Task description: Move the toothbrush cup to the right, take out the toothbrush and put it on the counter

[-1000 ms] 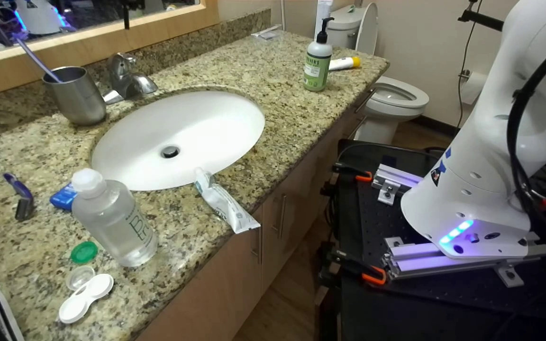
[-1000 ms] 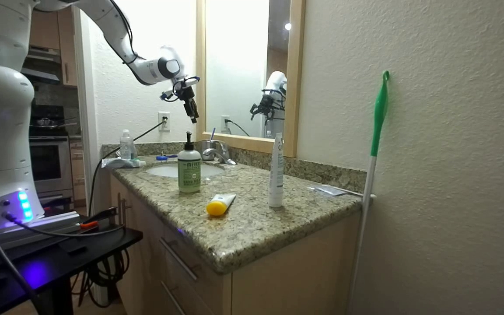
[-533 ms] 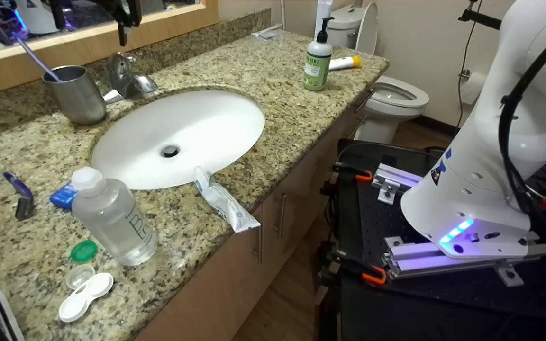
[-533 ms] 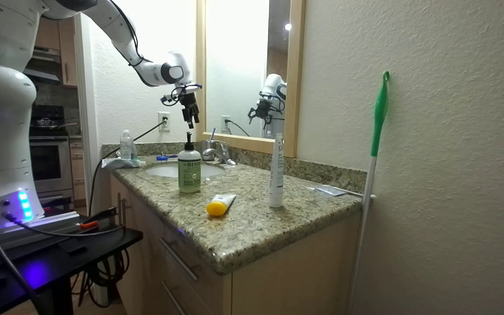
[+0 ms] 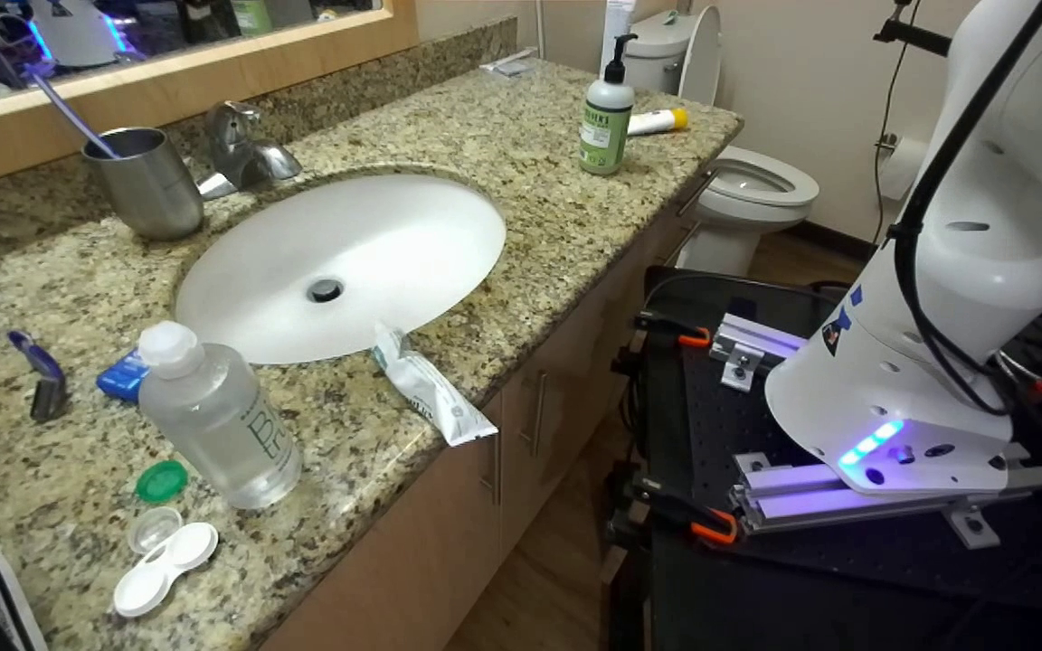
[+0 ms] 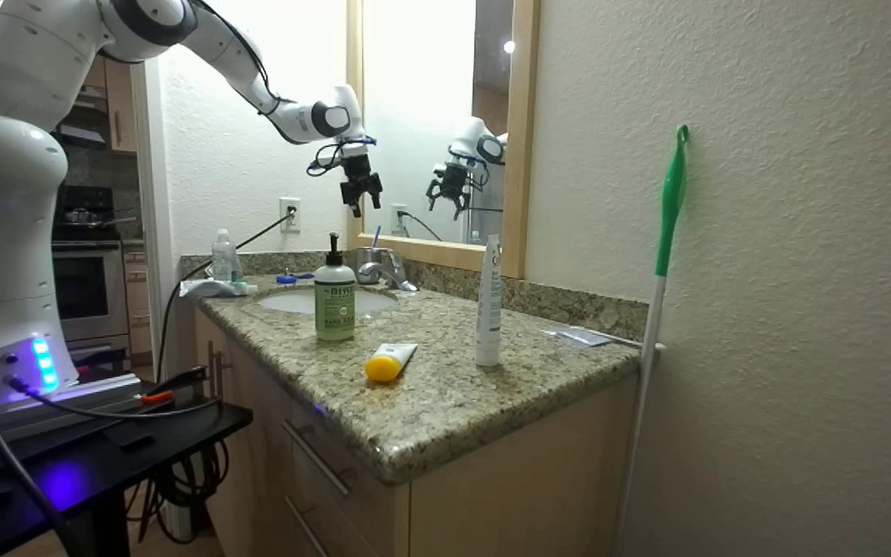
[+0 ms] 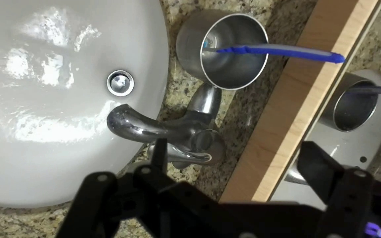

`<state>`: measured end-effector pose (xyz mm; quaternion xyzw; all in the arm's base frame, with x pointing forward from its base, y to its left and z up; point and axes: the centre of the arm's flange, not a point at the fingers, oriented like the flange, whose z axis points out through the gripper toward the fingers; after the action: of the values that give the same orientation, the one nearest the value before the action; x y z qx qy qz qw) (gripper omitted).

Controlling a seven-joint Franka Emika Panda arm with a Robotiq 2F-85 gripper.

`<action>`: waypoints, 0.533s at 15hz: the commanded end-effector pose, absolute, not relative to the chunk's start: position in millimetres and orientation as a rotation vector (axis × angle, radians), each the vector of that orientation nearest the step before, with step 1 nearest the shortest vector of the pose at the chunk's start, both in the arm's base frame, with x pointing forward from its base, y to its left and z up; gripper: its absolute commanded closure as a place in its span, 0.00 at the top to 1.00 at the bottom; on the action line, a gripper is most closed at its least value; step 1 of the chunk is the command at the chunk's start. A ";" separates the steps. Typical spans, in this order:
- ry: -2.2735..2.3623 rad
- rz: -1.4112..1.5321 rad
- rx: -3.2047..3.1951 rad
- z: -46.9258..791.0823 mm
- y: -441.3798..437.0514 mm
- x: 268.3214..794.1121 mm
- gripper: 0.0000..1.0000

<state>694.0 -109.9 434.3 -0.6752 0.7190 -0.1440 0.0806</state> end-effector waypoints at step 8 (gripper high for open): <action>2.165 -0.076 -2.052 394.3 -123.2 712.6 1.00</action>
<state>694.3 -113.4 406.4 -0.6776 0.7293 -0.0565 0.0755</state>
